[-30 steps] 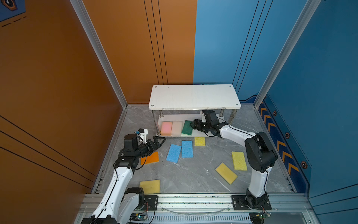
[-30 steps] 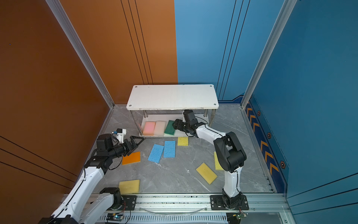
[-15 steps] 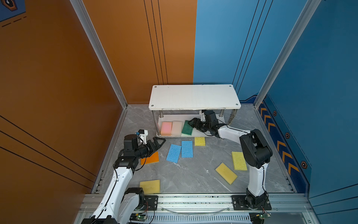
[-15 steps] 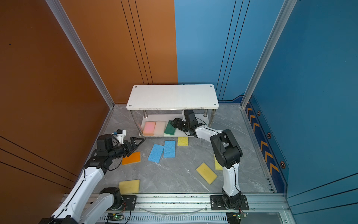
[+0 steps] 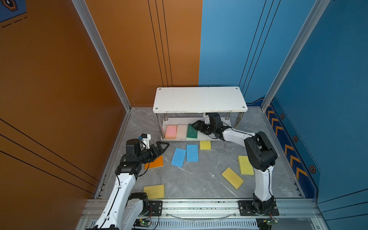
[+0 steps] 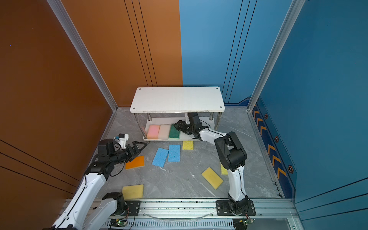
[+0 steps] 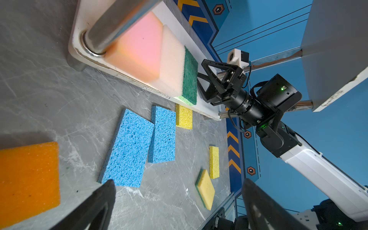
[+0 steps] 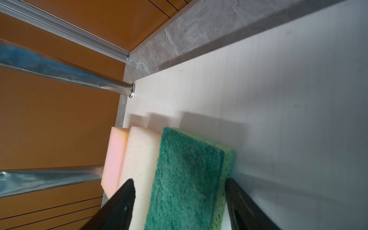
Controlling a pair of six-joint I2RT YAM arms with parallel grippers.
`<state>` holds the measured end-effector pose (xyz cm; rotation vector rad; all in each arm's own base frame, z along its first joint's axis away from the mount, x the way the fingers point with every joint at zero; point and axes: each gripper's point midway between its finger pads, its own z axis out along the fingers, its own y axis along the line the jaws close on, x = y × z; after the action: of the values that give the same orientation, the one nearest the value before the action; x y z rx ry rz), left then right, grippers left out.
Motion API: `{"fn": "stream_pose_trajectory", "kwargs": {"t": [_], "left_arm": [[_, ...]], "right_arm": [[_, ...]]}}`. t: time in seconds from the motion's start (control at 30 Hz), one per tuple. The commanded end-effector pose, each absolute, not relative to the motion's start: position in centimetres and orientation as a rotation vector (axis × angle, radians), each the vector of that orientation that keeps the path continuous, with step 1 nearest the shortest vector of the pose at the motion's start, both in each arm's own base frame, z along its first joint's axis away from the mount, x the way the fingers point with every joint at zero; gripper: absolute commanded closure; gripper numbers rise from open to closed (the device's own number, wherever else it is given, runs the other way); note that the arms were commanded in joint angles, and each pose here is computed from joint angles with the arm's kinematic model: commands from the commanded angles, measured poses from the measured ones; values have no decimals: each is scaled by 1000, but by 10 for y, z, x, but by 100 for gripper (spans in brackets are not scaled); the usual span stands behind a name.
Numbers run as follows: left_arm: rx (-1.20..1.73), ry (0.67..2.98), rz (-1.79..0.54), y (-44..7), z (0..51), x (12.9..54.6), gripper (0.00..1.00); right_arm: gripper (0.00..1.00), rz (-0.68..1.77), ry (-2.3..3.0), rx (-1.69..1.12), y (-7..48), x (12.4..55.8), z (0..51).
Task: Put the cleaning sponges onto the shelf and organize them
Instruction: 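Withdraw the right gripper from the shelf toward the blue sponges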
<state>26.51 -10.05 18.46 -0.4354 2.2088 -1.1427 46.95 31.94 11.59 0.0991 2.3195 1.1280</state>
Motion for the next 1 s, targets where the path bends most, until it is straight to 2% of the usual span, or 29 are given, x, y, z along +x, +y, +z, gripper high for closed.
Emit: {"fn": "stream_pose_trajectory", "kwargs": {"t": [0.0, 0.23, 0.6, 0.8, 0.97], "left_arm": [[-422, 2218, -1149, -101, 181, 260, 1], [-423, 2216, -1152, -101, 181, 258, 1], [-425, 2214, -1144, -100, 180, 256, 1], [-402, 2251, -1123, -107, 168, 252, 1], [-323, 2333, -1069, -125, 152, 247, 1]], "right_arm": [[27, 1137, 2354, 93, 324, 468, 107], [27, 1159, 2360, 62, 327, 465, 111], [27, 909, 2369, 31, 291, 446, 124], [27, 780, 2393, -47, 276, 406, 140], [29, 629, 2549, -115, 264, 351, 124]]}}
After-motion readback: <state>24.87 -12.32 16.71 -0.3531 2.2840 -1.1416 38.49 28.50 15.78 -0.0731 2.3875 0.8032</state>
